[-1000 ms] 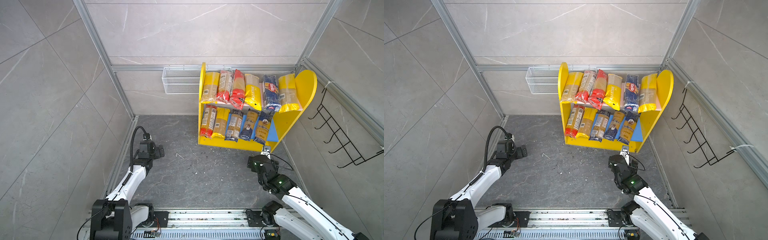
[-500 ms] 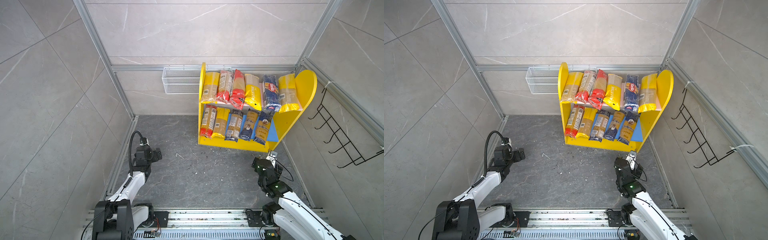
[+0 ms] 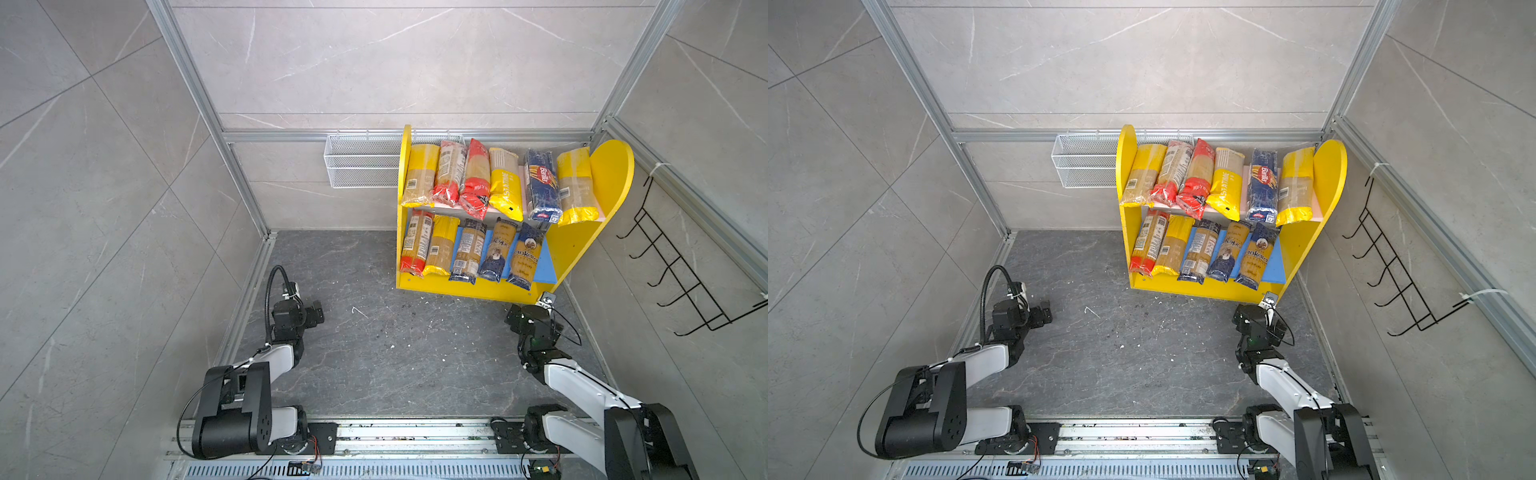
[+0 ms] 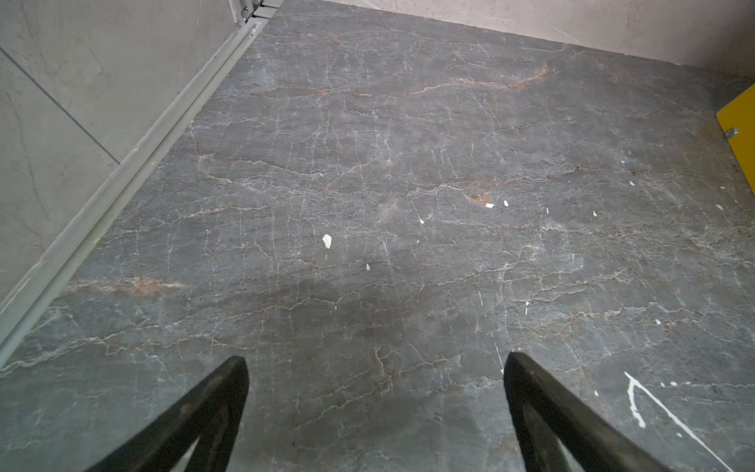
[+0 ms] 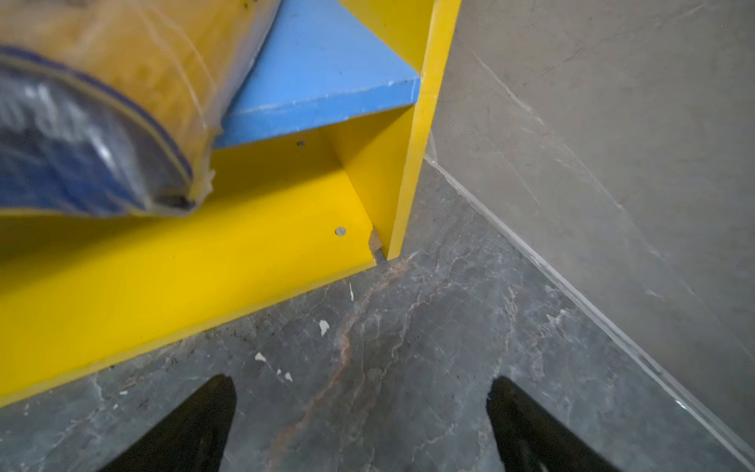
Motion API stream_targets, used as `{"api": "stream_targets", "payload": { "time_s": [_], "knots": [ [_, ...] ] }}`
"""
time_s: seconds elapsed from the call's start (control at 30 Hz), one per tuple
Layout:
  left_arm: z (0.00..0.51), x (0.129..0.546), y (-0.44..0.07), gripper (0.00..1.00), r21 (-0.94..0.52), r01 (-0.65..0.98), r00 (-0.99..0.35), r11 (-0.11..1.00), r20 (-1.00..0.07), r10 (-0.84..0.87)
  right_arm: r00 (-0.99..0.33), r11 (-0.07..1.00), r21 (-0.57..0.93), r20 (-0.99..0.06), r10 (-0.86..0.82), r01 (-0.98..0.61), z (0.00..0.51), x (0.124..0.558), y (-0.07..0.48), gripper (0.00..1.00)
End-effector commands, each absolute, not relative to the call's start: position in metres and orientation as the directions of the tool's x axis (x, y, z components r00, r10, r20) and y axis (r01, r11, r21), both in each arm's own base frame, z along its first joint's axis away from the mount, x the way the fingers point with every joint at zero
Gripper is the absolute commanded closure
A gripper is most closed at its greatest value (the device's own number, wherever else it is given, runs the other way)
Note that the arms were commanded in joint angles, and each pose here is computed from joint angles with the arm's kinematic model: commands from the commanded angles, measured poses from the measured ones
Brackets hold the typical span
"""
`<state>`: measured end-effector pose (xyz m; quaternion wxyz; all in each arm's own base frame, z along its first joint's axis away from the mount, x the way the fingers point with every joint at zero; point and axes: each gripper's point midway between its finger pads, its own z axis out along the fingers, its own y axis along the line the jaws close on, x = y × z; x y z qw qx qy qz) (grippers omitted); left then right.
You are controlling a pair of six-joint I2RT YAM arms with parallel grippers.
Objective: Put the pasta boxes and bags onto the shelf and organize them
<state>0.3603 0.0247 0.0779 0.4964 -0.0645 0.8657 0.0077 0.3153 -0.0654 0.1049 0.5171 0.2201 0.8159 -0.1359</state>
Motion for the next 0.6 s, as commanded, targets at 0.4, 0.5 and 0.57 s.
{"api": "stream_targets", "payload": {
  "time_s": [0.4, 0.5, 0.57],
  "knots": [
    [0.085, 0.387, 0.016, 0.01, -0.032, -0.006, -0.383, 0.999, -0.923, -0.032, -0.265, 0.996, 0.055, -0.962, 0.071, 0.071, 0.101, 0.379, -0.007, 0.0],
    [0.085, 0.386, 0.017, 0.0, -0.037, -0.005, -0.385, 0.999, -0.922, -0.036, -0.34, 0.998, 0.047, -0.939, 0.059, 0.042, 0.094, 0.387, -0.002, 0.0],
    [0.086, 0.387, 0.017, 0.01, -0.035, -0.003, -0.38, 0.999, -0.924, -0.033, -0.306, 0.998, 0.053, -0.95, 0.058, 0.023, 0.097, 0.389, 0.001, 0.0]
  ]
}}
